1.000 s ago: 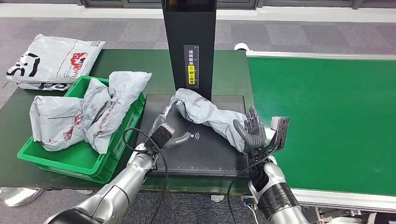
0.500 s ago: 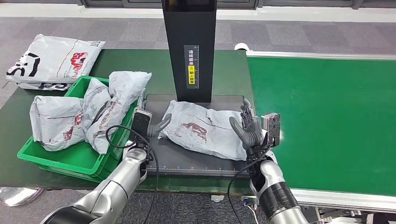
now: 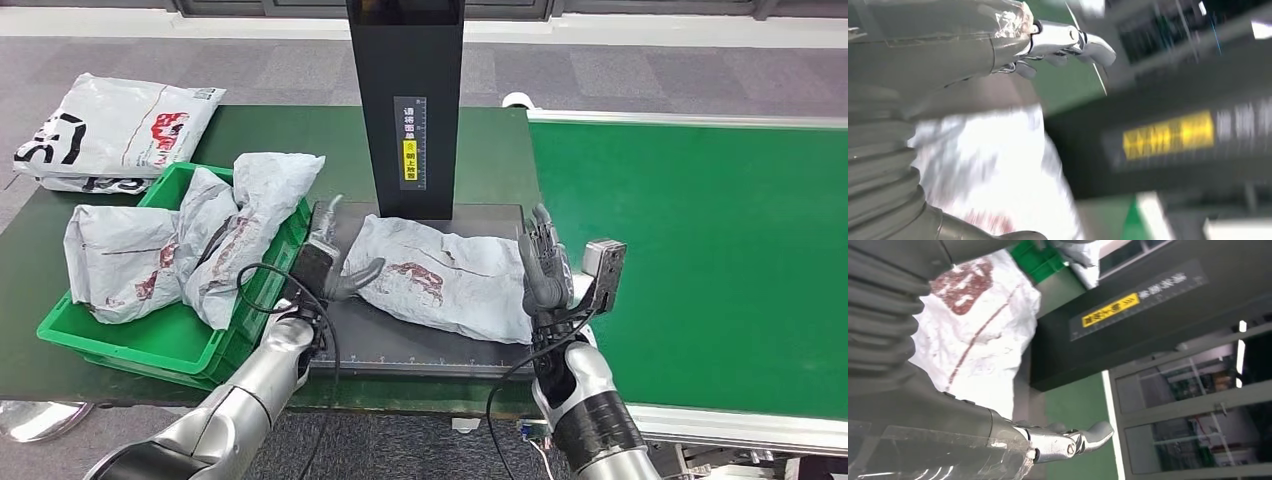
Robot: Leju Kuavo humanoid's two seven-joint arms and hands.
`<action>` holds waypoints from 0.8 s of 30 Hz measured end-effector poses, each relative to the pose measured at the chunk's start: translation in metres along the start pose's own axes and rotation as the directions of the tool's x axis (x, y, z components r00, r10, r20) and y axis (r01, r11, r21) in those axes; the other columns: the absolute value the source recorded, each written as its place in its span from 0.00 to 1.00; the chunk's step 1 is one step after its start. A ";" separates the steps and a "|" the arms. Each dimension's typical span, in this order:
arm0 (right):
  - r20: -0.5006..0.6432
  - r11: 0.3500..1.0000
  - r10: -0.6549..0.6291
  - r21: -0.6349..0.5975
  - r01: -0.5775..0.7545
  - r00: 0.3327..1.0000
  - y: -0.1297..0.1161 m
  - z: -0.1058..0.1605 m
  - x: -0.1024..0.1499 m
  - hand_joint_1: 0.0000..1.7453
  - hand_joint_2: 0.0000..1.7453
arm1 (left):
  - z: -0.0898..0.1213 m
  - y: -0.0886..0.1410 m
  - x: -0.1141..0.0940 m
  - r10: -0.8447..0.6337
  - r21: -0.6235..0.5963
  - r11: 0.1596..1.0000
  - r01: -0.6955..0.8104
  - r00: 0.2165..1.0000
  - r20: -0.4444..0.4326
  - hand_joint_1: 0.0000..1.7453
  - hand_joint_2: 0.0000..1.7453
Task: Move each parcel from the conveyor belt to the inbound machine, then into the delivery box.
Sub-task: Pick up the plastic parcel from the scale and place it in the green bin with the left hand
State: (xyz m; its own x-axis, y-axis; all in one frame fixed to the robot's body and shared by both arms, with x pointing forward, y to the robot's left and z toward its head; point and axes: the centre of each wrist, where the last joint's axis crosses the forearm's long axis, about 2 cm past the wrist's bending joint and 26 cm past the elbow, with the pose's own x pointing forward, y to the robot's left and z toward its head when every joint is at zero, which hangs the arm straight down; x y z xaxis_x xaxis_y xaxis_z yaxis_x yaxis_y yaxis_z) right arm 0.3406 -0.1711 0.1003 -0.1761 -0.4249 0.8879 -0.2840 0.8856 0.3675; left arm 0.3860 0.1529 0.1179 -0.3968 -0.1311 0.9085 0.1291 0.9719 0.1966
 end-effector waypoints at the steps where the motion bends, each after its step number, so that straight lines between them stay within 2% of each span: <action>1: 0.009 1.000 -0.003 -0.010 0.003 1.000 0.000 -0.002 0.002 0.00 1.00 | 0.001 -0.003 0.000 -0.024 -0.043 0.999 0.024 1.000 0.003 0.00 1.00; 4: 0.032 0.999 0.015 -0.043 -0.014 0.999 0.000 -0.007 0.007 0.00 1.00 | 0.006 -0.011 -0.002 -0.100 -0.154 0.983 0.098 0.995 -0.005 0.00 1.00; 10: 0.052 0.995 0.070 -0.070 -0.066 0.996 0.001 -0.011 0.012 0.00 1.00 | 0.015 -0.024 -0.008 -0.297 -0.400 0.886 0.234 0.949 -0.103 0.00 1.00; 14: 0.057 0.995 0.071 -0.068 -0.068 0.996 0.001 -0.012 0.014 0.00 1.00 | 0.015 -0.025 -0.010 -0.342 -0.454 0.853 0.259 0.933 -0.110 0.01 1.00; 18: 0.057 0.995 0.073 -0.065 -0.069 0.996 0.001 -0.012 0.014 0.00 1.00 | 0.011 -0.024 -0.009 -0.474 -0.518 0.778 0.357 0.874 -0.109 1.00 1.00; 21: 0.058 0.996 0.077 -0.059 -0.074 0.995 0.001 -0.011 0.013 0.00 1.00 | 0.005 -0.021 -0.007 -0.587 -0.547 0.705 0.451 0.804 -0.095 1.00 1.00; 24: 0.057 0.995 0.079 -0.057 -0.076 0.995 0.001 -0.010 0.013 0.00 1.00 | 0.000 -0.018 -0.005 -0.635 -0.538 0.678 0.500 0.768 -0.086 1.00 1.00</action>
State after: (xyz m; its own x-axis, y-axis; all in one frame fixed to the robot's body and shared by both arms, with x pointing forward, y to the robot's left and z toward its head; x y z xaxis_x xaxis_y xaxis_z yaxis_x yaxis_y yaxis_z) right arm 0.3469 -0.1736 0.1149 -0.2519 -0.3635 0.8969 -0.2152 0.9246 0.3143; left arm 0.3856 0.1356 0.1099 -0.3080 -0.7347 0.6044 0.3782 0.4884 0.7864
